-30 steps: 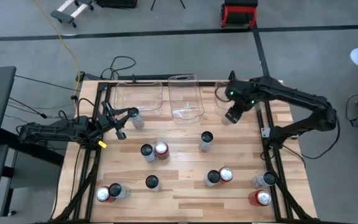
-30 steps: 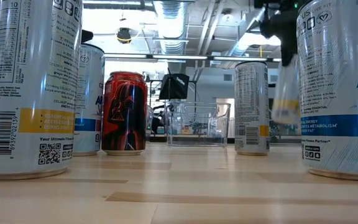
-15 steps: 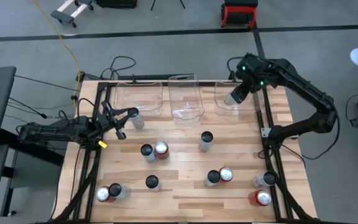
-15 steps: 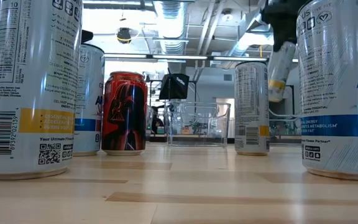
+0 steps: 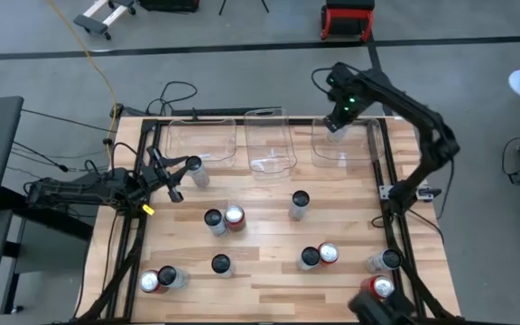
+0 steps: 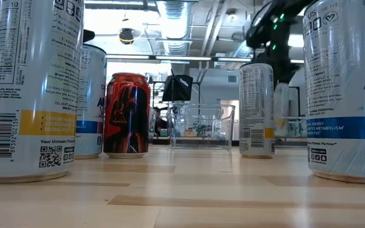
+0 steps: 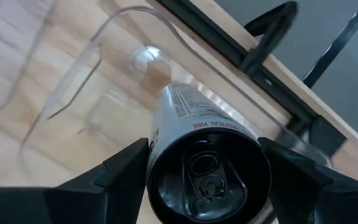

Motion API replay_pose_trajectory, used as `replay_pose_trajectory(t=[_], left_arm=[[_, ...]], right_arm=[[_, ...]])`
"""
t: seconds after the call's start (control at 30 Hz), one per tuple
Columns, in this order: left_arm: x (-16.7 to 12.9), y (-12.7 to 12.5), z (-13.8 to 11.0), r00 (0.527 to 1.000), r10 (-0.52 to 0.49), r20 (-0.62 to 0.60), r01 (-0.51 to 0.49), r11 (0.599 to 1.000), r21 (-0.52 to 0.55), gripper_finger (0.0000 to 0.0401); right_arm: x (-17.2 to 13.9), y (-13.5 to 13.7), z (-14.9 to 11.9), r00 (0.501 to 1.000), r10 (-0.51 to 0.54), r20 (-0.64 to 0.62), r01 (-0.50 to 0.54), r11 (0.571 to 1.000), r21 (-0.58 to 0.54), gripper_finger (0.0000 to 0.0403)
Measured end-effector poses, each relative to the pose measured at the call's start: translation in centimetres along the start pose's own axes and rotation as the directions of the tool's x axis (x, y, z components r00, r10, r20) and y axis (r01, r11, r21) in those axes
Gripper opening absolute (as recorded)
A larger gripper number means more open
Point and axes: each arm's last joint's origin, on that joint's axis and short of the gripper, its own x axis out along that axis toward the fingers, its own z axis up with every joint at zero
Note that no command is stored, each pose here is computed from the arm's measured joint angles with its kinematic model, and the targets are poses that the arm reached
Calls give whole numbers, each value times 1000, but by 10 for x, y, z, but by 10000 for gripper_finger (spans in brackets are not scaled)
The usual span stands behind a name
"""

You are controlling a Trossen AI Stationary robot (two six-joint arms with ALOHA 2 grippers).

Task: Sort soda cans
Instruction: Put the white-yellow soda can into the right transparent bin

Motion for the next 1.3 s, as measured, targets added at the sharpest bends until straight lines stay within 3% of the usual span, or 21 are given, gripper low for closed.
replay_pose_trajectory(t=[0.13,0.3,0.6,0.77,1.3], left_arm=[[0,0,0,1000,-2,-5,2,1000,3,99],[0,0,-1,1000,-2,-5,2,1000,3,99],[0,0,-1,1000,0,-5,0,1000,4,99],[0,-1,-2,1000,-6,-19,6,1000,4,99],[0,-1,-2,1000,-6,-23,7,1000,8,99]], right_arm=[[28,1,14,999,1,-50,-2,1000,-20,291],[38,2,23,998,0,-64,-2,999,-39,291],[20,3,36,999,10,35,-9,1000,-23,291],[25,6,36,1000,12,18,-12,1000,7,291],[23,21,34,1000,20,16,-19,998,-68,296]])
